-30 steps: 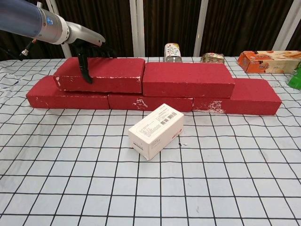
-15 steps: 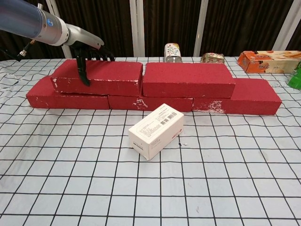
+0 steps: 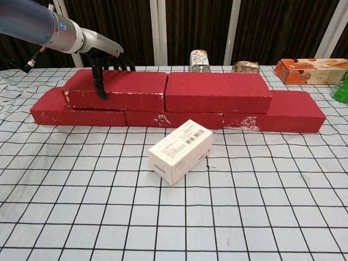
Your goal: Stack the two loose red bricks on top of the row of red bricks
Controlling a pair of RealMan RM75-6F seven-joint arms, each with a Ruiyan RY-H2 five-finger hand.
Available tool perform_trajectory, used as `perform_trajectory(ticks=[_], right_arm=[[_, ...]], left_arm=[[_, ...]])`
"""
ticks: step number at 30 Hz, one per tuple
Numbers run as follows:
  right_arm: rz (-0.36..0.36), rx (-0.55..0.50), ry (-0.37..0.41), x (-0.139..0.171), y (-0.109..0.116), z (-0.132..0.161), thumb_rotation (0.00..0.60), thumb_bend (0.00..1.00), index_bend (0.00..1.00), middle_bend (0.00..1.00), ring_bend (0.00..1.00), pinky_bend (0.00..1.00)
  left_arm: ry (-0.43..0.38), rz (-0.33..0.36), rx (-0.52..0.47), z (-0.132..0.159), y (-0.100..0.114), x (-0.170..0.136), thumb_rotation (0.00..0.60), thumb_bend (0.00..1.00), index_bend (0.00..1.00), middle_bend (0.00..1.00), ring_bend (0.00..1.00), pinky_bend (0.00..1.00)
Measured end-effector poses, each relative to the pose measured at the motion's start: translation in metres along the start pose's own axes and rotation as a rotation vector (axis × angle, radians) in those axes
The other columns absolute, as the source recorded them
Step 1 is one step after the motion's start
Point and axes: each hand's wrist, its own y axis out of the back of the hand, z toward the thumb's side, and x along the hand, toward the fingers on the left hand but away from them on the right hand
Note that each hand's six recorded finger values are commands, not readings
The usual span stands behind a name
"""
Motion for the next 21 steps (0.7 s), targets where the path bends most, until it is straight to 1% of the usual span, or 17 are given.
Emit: perform_trajectory(ticks=[9, 21], right_arm=[[-0.004, -0.001, -0.005, -0.0002, 0.001, -0.0015, 0.6, 0.15, 0.0, 0.03, 0.01, 0.0], [-0.003, 0.003, -0.009, -0.0004, 0.0005, -0.0022, 0.6, 0.15, 0.0, 0.03, 0.01, 0.0]], left_arm=[[0.012, -0.009, 0.011, 0.0029, -0.0021, 0.0015, 0.6, 0.14, 0.23, 0.16, 0.15, 0.22], [0.033, 0.013, 0.007, 0.0021, 0.004, 0.0, 0.6, 0.14, 0.23, 0.16, 0.15, 0.22]])
